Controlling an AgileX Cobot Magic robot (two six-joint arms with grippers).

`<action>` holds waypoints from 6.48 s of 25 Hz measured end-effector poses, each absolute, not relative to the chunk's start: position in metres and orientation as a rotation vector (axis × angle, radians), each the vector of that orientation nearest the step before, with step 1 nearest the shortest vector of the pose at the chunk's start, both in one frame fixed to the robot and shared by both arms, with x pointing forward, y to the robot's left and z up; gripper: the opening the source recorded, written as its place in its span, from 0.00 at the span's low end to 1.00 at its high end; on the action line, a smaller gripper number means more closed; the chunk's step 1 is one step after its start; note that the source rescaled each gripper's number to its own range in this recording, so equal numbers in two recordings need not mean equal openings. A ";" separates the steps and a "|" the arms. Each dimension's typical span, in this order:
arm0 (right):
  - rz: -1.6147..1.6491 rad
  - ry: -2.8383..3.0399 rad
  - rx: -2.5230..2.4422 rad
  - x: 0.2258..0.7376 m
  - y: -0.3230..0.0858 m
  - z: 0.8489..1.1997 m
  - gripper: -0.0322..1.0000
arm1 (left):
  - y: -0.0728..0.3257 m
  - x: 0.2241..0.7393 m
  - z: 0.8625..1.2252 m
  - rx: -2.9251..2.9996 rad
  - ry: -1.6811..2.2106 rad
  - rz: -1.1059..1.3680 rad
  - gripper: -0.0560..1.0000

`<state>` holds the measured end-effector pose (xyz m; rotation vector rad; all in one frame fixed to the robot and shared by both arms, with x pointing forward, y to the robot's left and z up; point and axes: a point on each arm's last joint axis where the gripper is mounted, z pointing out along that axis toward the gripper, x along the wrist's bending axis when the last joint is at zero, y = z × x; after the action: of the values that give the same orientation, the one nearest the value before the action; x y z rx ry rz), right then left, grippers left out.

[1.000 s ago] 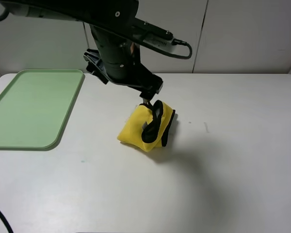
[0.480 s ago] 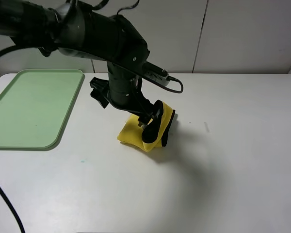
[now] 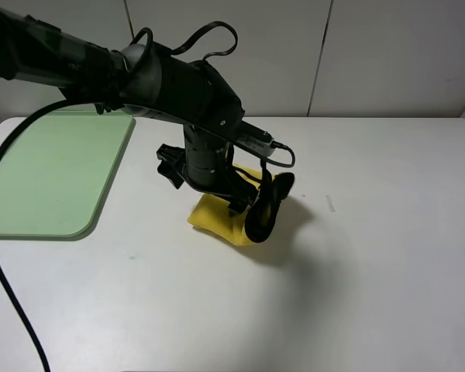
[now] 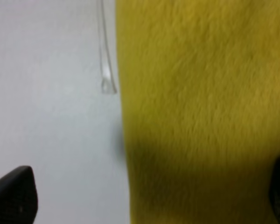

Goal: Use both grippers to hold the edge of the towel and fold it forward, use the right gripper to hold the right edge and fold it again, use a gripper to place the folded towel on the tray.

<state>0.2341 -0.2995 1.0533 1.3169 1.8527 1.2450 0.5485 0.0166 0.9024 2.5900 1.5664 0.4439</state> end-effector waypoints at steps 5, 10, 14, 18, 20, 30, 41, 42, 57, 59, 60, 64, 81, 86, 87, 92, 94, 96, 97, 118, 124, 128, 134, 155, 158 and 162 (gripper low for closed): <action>1.245 1.853 1.317 0.234 -0.300 1.053 1.00 | 0.012 0.551 0.891 2.569 1.539 0.424 1.00; 1.245 1.853 1.317 0.234 -0.300 1.053 1.00 | 0.009 0.552 0.879 2.573 1.528 0.411 1.00; 1.245 1.853 1.317 0.234 -0.300 1.053 1.00 | 0.008 0.553 0.874 2.559 1.529 0.392 0.99; 1.245 1.853 1.317 0.234 -0.300 1.053 1.00 | 0.004 0.553 0.869 2.516 1.547 0.342 0.96; 1.245 1.853 1.317 0.234 -0.300 1.053 1.00 | 0.002 0.554 0.867 2.492 1.549 0.321 0.92; 1.245 1.853 1.317 0.234 -0.300 1.053 1.00 | -0.006 0.553 0.864 2.427 1.534 0.266 0.41; 1.245 1.853 1.317 0.234 -0.300 1.053 1.00 | -0.001 0.555 0.867 2.443 1.538 0.274 0.18; 1.245 1.853 1.317 0.234 -0.300 1.053 1.00 | 0.003 0.557 0.869 2.456 1.545 0.283 0.18; 1.245 1.853 1.317 0.234 -0.300 1.053 1.00 | 0.124 0.615 0.944 2.487 1.688 0.571 0.18; 1.245 1.853 1.317 0.234 -0.300 1.053 1.00 | 0.145 0.623 0.944 2.486 1.733 0.579 0.18; 1.245 1.853 1.317 0.234 -0.300 1.053 1.00 | 0.155 0.626 0.944 2.479 1.757 0.581 0.18; 1.245 1.853 1.317 0.234 -0.300 1.053 1.00 | 0.192 0.638 0.944 2.442 1.846 0.589 0.18; 1.245 1.853 1.317 0.234 -0.300 1.053 1.00 | 0.306 0.626 0.900 2.406 2.058 0.581 0.18; 1.245 1.853 1.317 0.234 -0.300 1.053 1.00 | 0.319 0.621 0.896 2.417 2.081 0.583 0.18; 1.245 1.853 1.317 0.234 -0.300 1.053 1.00 | 0.321 0.621 0.895 2.415 2.082 0.585 0.18; 1.245 1.853 1.317 0.234 -0.300 1.053 1.00 | 0.321 0.622 0.895 2.414 2.059 0.603 0.20; 1.245 1.853 1.317 0.234 -0.300 1.053 1.00 | 0.320 0.623 0.895 2.403 2.047 0.608 0.36; 1.245 1.853 1.317 0.234 -0.300 1.053 1.00 | 0.319 0.625 0.895 2.386 2.033 0.611 0.63; 1.245 1.853 1.317 0.234 -0.300 1.053 1.00 | 0.319 0.626 0.895 2.377 2.021 0.616 0.77; 1.245 1.853 1.317 0.234 -0.300 1.053 1.00 | 0.313 0.602 0.966 2.463 1.990 0.688 1.00; 1.245 1.853 1.317 0.234 -0.300 1.053 1.00 | 0.281 0.562 1.036 2.471 1.912 0.691 1.00; 1.245 1.853 1.317 0.234 -0.300 1.053 1.00 | 0.261 0.528 1.074 2.451 1.863 0.675 1.00; 1.245 1.853 1.317 0.234 -0.300 1.053 1.00 | 0.243 0.470 1.119 2.437 1.775 0.604 1.00; 1.245 1.853 1.317 0.234 -0.300 1.053 1.00 | 0.277 0.304 1.070 2.300 1.539 0.419 1.00; 1.245 1.853 1.317 0.234 -0.300 1.053 1.00 | 0.285 0.289 1.055 2.272 1.521 0.438 1.00; 1.245 1.853 1.317 0.234 -0.300 1.053 1.00 | 0.291 0.276 1.039 2.197 1.470 0.488 1.00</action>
<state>0.2341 -0.2995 1.0533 1.3169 1.8527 1.2450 0.2758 0.2915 1.0391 2.1972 1.4699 0.4877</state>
